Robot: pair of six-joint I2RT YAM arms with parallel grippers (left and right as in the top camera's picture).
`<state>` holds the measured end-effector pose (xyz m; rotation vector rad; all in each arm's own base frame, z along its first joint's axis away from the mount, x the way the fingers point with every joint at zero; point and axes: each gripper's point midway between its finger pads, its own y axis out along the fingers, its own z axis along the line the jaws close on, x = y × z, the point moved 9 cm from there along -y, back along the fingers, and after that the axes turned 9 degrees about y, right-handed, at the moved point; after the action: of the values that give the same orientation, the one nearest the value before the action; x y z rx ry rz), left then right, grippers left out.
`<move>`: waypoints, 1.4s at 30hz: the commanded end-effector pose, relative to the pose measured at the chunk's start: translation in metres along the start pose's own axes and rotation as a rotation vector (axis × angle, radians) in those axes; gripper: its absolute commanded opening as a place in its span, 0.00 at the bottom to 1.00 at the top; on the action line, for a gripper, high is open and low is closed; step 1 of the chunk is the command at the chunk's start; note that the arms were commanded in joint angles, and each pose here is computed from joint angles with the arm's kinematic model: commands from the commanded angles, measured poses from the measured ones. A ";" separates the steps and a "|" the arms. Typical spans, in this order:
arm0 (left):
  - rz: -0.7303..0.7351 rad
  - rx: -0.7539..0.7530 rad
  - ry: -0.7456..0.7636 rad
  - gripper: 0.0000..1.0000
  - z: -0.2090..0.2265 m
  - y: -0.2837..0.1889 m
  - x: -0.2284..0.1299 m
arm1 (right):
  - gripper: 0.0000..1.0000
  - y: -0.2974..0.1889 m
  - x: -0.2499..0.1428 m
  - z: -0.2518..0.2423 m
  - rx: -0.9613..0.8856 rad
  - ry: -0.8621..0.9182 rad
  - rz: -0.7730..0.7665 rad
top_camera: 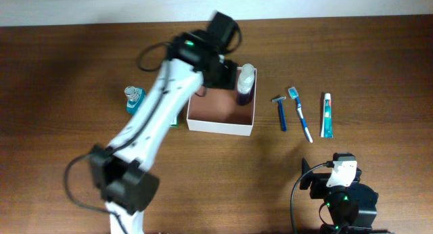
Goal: Pack container
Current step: 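Carry the soap bottle with the left gripper into the box and release, then grasp the blue Listerine mouthwash bottle with the left gripper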
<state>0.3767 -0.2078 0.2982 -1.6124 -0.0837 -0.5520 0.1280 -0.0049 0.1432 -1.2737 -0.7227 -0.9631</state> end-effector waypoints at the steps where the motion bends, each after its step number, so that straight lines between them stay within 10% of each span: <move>1: -0.137 0.094 -0.038 0.85 0.042 -0.071 -0.002 | 0.99 0.000 -0.001 0.000 0.004 0.008 -0.002; 11: 0.075 0.217 -0.052 0.87 0.146 -0.079 -0.041 | 0.99 0.000 -0.001 0.000 0.004 0.008 -0.002; 29: 0.282 0.156 -0.025 0.82 0.199 0.056 -0.073 | 0.99 0.000 -0.001 0.000 0.004 0.008 -0.002; 36: 0.317 0.128 -0.003 0.73 0.199 0.075 -0.074 | 0.99 0.000 -0.001 0.000 0.004 0.008 -0.002; 42: 0.328 0.125 -0.004 0.36 0.199 0.076 -0.075 | 0.99 0.000 -0.001 0.000 0.004 0.008 -0.002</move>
<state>0.3982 -0.0080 0.2010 -1.4575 0.1143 -0.2896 0.1280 -0.0049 0.1432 -1.2739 -0.7230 -0.9629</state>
